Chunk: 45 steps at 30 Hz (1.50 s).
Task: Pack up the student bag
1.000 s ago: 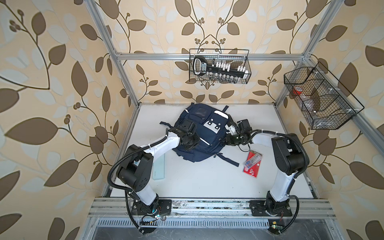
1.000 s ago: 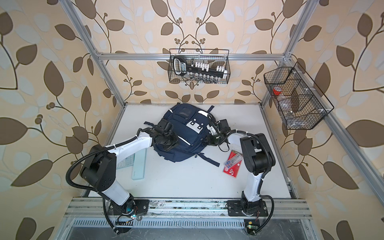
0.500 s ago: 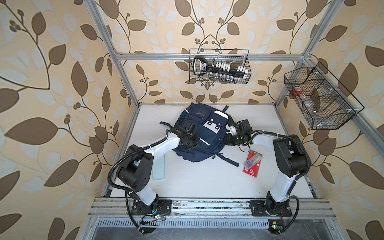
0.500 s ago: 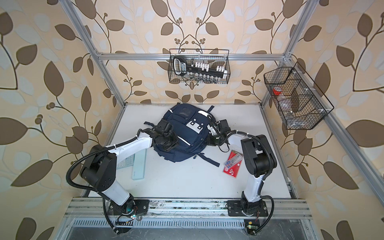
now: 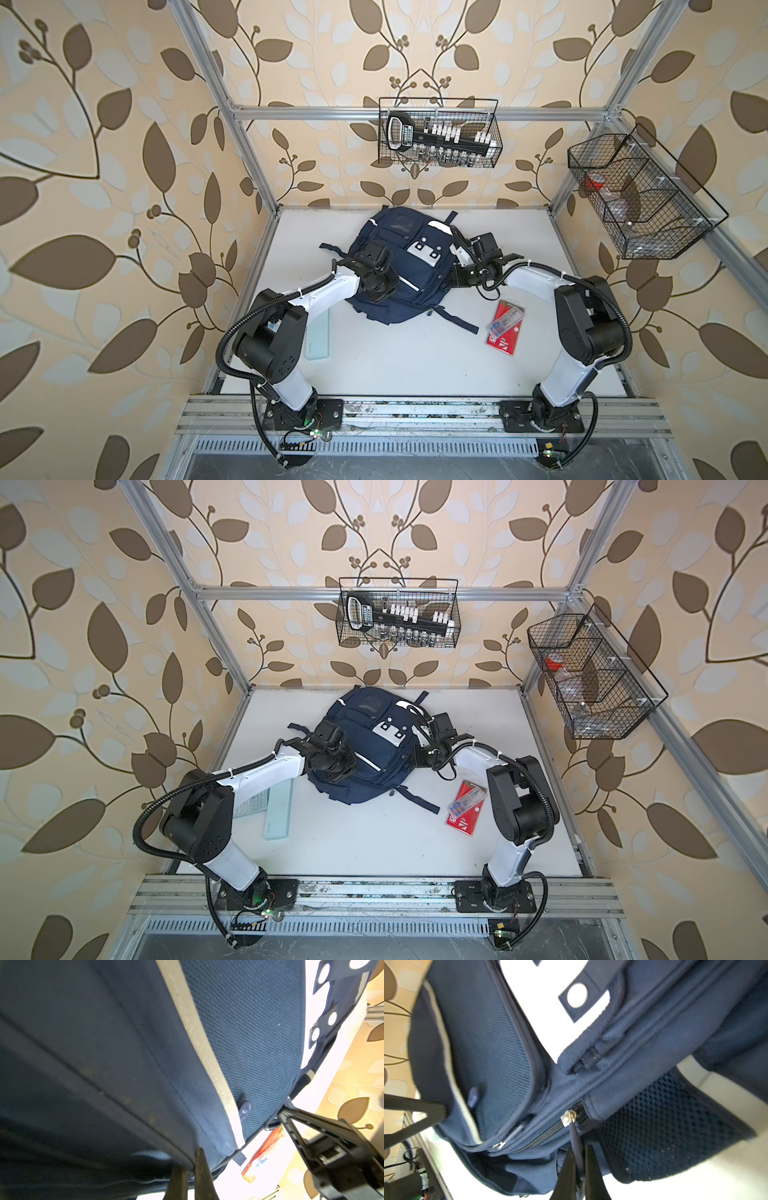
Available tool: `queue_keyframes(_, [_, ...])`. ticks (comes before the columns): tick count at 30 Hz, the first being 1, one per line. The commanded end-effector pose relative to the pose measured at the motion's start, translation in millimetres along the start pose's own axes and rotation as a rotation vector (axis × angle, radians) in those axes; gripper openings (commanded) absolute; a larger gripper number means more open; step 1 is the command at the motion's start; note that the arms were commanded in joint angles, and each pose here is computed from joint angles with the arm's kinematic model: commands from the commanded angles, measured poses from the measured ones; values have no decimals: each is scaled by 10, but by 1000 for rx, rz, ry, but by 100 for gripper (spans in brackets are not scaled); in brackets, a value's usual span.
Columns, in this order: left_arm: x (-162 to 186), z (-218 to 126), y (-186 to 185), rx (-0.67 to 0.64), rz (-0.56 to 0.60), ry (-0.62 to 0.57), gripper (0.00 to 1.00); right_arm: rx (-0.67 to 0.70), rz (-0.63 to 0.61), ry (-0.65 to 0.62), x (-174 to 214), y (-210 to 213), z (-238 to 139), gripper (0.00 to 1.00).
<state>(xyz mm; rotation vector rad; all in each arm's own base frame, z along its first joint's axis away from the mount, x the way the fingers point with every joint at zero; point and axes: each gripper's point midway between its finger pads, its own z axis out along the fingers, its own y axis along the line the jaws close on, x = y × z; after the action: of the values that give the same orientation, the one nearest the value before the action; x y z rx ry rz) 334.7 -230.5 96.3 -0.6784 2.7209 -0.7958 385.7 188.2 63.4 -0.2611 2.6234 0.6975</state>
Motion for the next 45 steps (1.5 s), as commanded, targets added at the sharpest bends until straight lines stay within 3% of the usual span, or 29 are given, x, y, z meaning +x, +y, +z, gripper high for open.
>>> queue_keyframes(1, [2, -74, -27, 13, 36, -12, 0, 35, -19, 18, -26, -67, 92, 7])
queue_keyframes(4, [2, -68, -16, 10, 38, -9, 0, 38, -20, 17, -58, -79, 126, 24])
queue_keyframes(12, [2, -55, -7, 9, 37, -6, 0, 33, -36, 9, -147, -41, 105, 25])
queue_keyframes(17, [8, -42, -2, 7, 39, -3, 0, 73, -66, 15, -169, -44, 63, 15])
queue_keyframes(21, [8, -27, 8, 6, 37, 0, 0, 84, -84, 20, -160, -1, 38, 0])
queue_keyframes(27, [17, -32, 20, 6, 37, -2, 0, 153, -115, -9, -119, 116, -73, 0])
queue_keyframes(33, [-2, -51, -1, 16, 9, 0, 0, 308, -222, -163, 62, 419, -392, 0])
queue_keyframes(38, [7, -8, -127, 77, -42, 30, 0, 272, -340, -274, 395, 848, -544, 0])
queue_keyframes(45, [35, -16, -382, 200, -128, 50, 0, 162, -465, -192, 924, 1351, -235, 0])
